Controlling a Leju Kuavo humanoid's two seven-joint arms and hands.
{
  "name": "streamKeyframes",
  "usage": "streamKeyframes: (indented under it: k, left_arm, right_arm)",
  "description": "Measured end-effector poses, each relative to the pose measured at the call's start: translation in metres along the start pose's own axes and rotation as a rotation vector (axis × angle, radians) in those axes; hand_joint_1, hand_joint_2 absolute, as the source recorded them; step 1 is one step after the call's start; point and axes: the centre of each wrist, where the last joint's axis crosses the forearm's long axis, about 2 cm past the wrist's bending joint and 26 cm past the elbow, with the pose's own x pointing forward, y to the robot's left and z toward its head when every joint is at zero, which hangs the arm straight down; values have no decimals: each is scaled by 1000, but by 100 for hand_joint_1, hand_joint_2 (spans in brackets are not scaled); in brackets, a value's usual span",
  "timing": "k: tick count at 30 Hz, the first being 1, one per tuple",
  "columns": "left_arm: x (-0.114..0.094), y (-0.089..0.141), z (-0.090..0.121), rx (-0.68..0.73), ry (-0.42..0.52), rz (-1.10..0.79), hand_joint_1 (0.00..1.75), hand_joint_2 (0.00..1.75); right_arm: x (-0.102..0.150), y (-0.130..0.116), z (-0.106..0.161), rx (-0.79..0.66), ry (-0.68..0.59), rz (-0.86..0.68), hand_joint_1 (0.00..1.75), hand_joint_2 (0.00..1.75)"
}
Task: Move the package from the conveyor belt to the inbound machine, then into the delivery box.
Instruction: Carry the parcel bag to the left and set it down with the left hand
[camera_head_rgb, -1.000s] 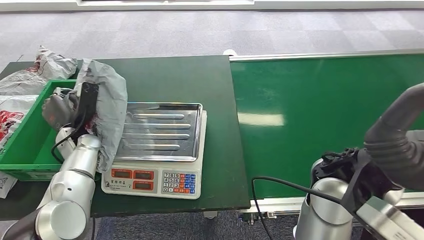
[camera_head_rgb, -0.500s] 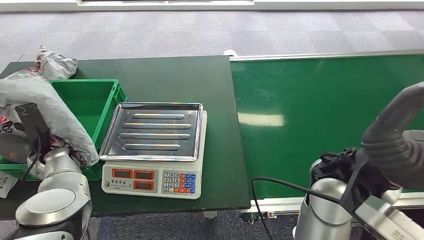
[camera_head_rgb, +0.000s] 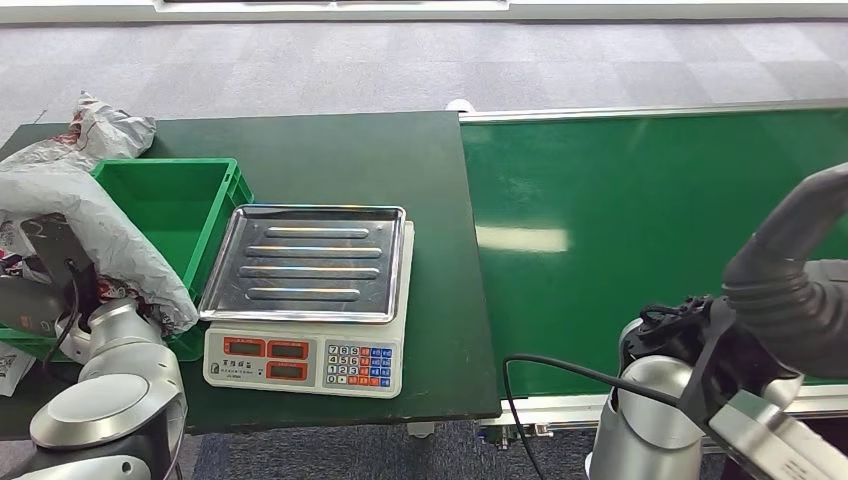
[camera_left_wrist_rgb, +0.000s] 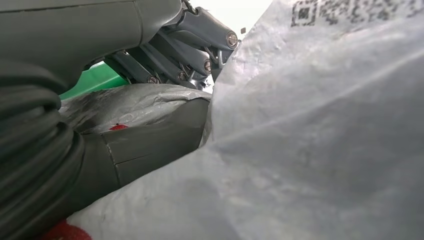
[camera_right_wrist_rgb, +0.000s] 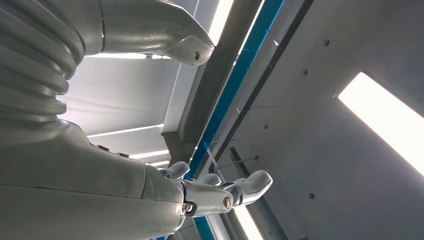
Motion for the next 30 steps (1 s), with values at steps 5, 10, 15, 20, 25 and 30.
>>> streamKeyframes:
  k: [5,10,15,20,25,30]
  left_arm:
    - [3,6,-5,-53,-153,-134,0,0]
    - [5,2,0,-108,-181,-192,0,0]
    - [7,-11,13,-19,-44,67,0,0]
    - [20,-22,16,-2,-14,194,0,0]
    - [25,-25,16,-7,-16,234,0,0]
    - [28,-24,14,46,35,325,0,0]
  right_arm:
    - [0,0,0,-1,3,-1,0,175]
    - [0,0,0,5,-3,3,0,175]
    - [0,2,2,18,-7,7,0,175]
    - [-1,3,5,29,0,6,0,175]
    - [-1,4,7,38,6,5,0,175]
    - [-1,4,9,46,11,5,0,175]
